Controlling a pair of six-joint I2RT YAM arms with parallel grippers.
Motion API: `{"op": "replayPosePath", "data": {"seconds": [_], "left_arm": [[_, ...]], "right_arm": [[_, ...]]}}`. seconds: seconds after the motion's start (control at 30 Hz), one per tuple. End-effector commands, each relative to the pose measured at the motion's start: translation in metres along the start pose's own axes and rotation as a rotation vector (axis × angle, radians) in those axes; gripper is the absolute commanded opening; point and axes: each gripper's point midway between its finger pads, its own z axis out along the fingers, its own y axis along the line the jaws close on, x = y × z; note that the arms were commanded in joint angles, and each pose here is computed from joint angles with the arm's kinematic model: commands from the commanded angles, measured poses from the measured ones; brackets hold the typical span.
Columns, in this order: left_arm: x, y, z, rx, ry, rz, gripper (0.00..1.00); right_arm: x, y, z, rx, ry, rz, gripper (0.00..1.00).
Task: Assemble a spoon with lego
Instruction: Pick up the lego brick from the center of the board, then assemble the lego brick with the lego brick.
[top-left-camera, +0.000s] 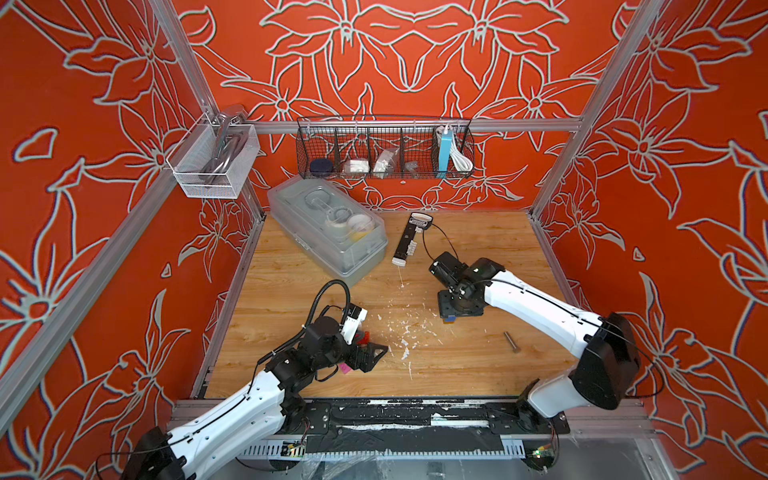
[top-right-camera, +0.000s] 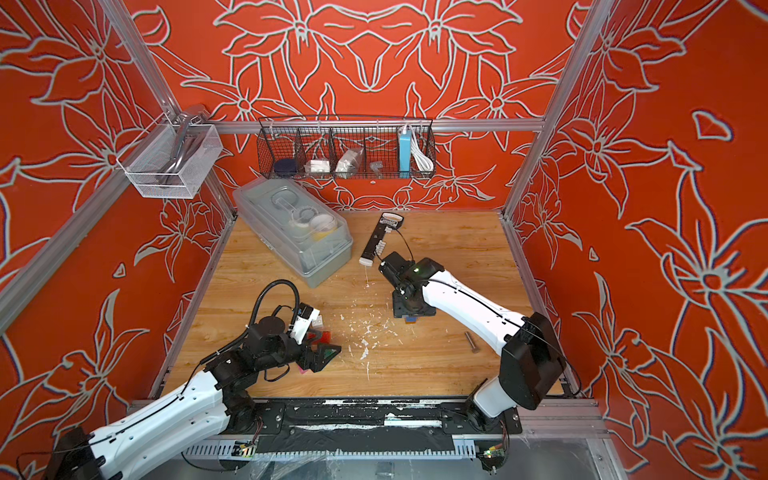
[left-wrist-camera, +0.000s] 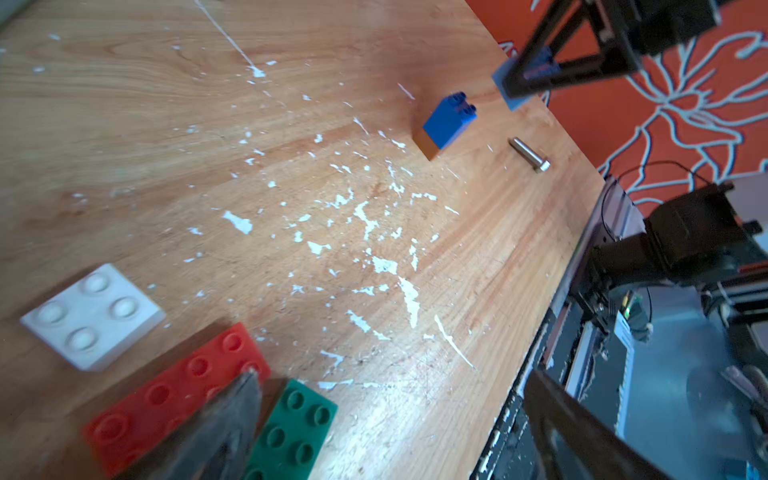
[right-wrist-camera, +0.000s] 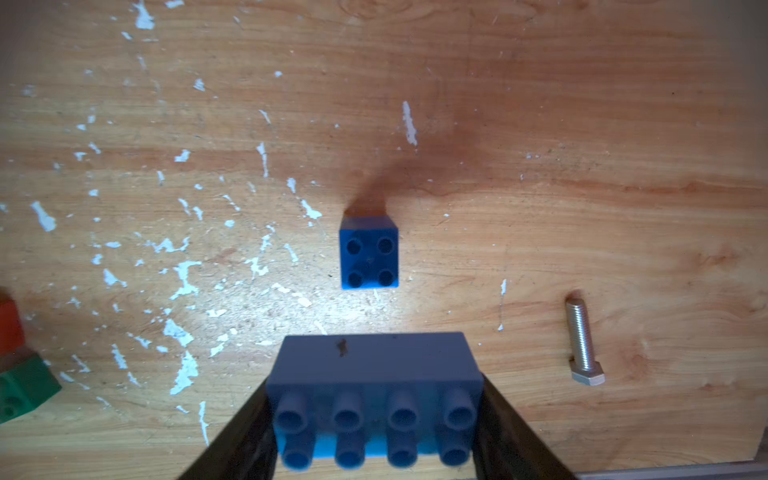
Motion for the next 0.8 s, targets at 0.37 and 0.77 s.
{"op": "replayPosePath", "data": {"seconds": [0.37, 0.77], "left_arm": [[-0.009, -0.004, 0.011, -0.024, 0.004, 0.1, 0.99], [-0.008, -0.001, 0.012, -0.039, 0.015, 0.094, 0.98]], "right_arm": [[-0.016, 0.003, 0.027, -0.058, 0.062, -0.055, 0.49], [-0.014, 0.007, 0.038, -0.089, 0.081, -0.046, 0.49]]}}
